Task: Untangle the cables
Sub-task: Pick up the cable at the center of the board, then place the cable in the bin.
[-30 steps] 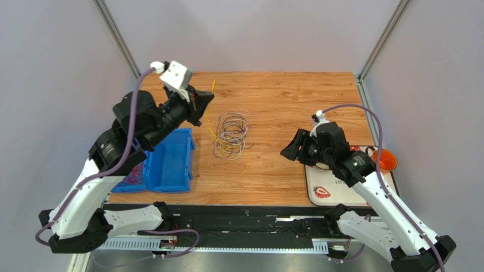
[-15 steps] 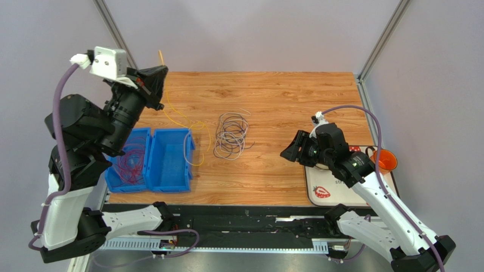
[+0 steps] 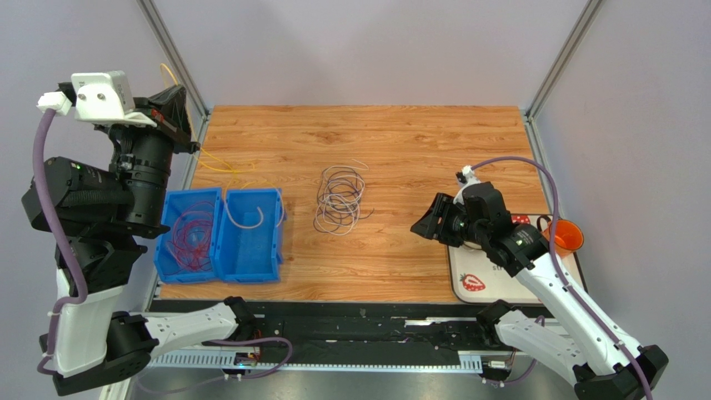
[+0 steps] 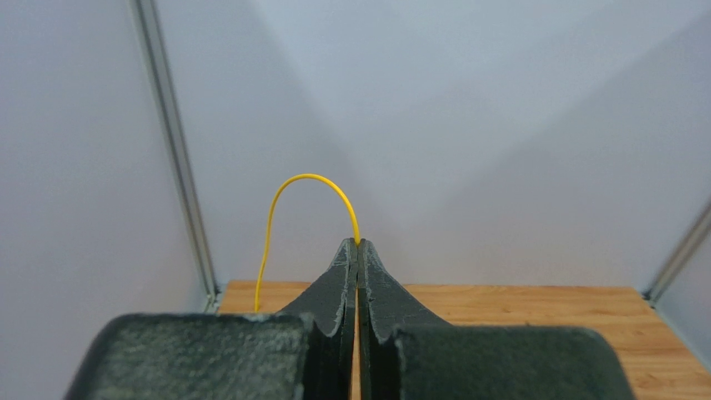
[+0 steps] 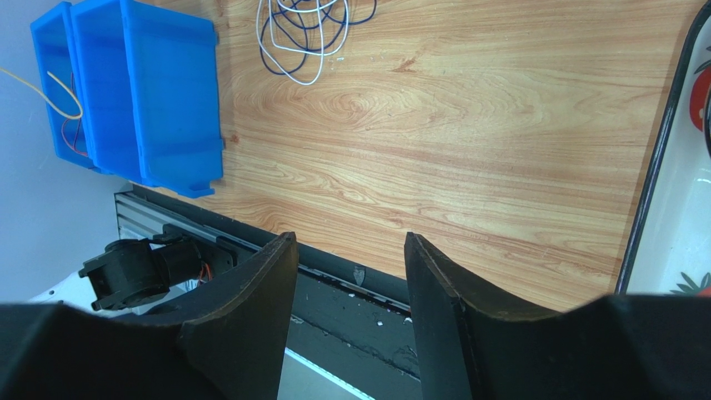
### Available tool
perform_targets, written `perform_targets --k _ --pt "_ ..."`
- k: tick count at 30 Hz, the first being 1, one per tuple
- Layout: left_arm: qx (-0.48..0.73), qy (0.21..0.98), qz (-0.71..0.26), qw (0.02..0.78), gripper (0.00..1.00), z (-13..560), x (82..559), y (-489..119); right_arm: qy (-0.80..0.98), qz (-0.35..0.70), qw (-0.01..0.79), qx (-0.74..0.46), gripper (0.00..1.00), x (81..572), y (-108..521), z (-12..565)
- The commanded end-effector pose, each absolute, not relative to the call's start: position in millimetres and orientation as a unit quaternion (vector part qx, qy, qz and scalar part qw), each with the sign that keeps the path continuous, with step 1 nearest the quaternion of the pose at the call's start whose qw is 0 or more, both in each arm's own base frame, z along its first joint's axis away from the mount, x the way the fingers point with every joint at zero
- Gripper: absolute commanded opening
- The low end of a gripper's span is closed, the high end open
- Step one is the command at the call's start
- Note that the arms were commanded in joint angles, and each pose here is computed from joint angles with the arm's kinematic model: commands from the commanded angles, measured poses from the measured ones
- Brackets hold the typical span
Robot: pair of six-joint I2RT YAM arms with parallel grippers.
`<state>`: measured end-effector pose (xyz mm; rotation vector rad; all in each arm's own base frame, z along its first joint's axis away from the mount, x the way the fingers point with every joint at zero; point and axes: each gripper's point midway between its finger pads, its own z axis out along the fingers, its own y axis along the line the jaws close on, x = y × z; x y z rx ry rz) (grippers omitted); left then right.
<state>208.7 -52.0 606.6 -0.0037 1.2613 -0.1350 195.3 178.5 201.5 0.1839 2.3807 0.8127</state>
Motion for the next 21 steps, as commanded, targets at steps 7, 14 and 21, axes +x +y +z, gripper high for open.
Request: perform_targets --k 7,14,21 --pt "-0.064 0.610 0.059 0.788 0.00 578.9 218.4 -10.2 0.891 0.326 0.309 0.066 0.54 198.2 185.4 202.5" --pt "-0.048 0.674 0.093 0.731 0.00 527.5 250.4 -22.3 0.887 0.334 0.315 0.056 0.54 207.3 193.4 198.4" --pt "-0.058 0.716 0.120 0.685 0.00 488.9 276.1 -18.0 0.901 0.308 0.303 0.038 0.52 226.7 201.0 194.6"
